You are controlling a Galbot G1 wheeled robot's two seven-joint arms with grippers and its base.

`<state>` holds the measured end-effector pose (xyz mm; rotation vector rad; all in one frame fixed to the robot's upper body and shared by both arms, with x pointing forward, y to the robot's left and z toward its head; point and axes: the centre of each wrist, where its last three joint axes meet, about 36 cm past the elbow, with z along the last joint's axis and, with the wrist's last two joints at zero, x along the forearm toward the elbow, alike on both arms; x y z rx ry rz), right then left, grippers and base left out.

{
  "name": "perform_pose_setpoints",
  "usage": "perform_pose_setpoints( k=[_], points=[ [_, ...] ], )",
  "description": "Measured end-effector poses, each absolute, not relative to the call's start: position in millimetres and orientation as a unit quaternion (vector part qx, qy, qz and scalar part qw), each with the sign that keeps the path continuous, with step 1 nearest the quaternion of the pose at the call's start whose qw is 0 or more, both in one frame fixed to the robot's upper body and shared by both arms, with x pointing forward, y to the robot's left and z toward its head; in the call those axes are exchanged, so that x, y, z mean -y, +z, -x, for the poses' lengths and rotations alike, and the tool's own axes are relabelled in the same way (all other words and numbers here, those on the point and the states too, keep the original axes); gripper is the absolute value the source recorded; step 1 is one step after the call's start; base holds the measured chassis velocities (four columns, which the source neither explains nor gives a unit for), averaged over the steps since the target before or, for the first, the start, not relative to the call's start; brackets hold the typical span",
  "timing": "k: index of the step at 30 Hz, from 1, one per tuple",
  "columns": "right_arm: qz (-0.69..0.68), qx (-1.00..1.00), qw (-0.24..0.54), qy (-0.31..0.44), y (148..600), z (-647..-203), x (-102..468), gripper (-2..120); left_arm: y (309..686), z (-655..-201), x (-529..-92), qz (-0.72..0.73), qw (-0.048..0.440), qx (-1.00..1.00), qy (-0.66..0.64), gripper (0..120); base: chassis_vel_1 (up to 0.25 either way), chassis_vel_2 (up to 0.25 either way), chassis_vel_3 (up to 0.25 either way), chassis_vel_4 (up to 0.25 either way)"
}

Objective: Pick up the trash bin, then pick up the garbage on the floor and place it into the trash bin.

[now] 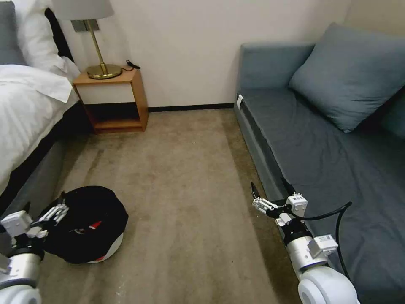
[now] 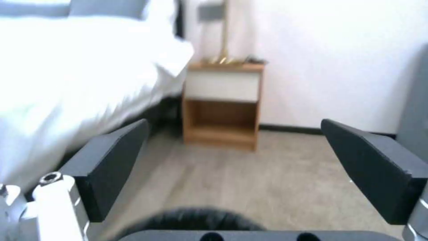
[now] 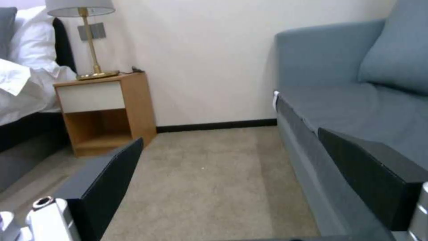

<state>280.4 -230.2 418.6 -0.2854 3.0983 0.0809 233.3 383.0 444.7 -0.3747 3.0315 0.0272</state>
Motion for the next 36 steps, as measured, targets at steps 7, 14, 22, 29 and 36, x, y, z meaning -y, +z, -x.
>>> perform_pose_setpoints(
  k=[7,14,22,29,36],
  points=[
    [0.092,-0.995,0.015,0.026,418.6,-280.4,230.2,100,424.5,-218.8,-346.5,0.048,0.085,-0.987,0.126,100,0.0,0.0,0.0,0.0],
    [0.092,-0.995,0.015,0.026,418.6,-280.5,230.1,100,413.6,-214.1,-329.4,0.03,0.083,-0.989,0.121,100,0.0,0.0,0.0,0.0],
    [0.092,-0.995,0.015,0.026,418.6,-280.5,230.1,100,412.7,-214.4,-330.2,0.033,0.081,-0.989,0.119,100,0.0,0.0,0.0,0.0],
    [0.092,-0.995,0.015,0.026,418.6,-280.5,230.1,100,412.5,-214.7,-331.0,0.035,0.079,-0.989,0.117,100,0.0,0.0,0.0,0.0],
    [0.092,-0.995,0.015,0.026,418.6,-280.5,230.1,100,412.4,-214.8,-331.4,0.036,0.078,-0.989,0.116,100,0.0,0.0,0.0,0.0]
  ],
)
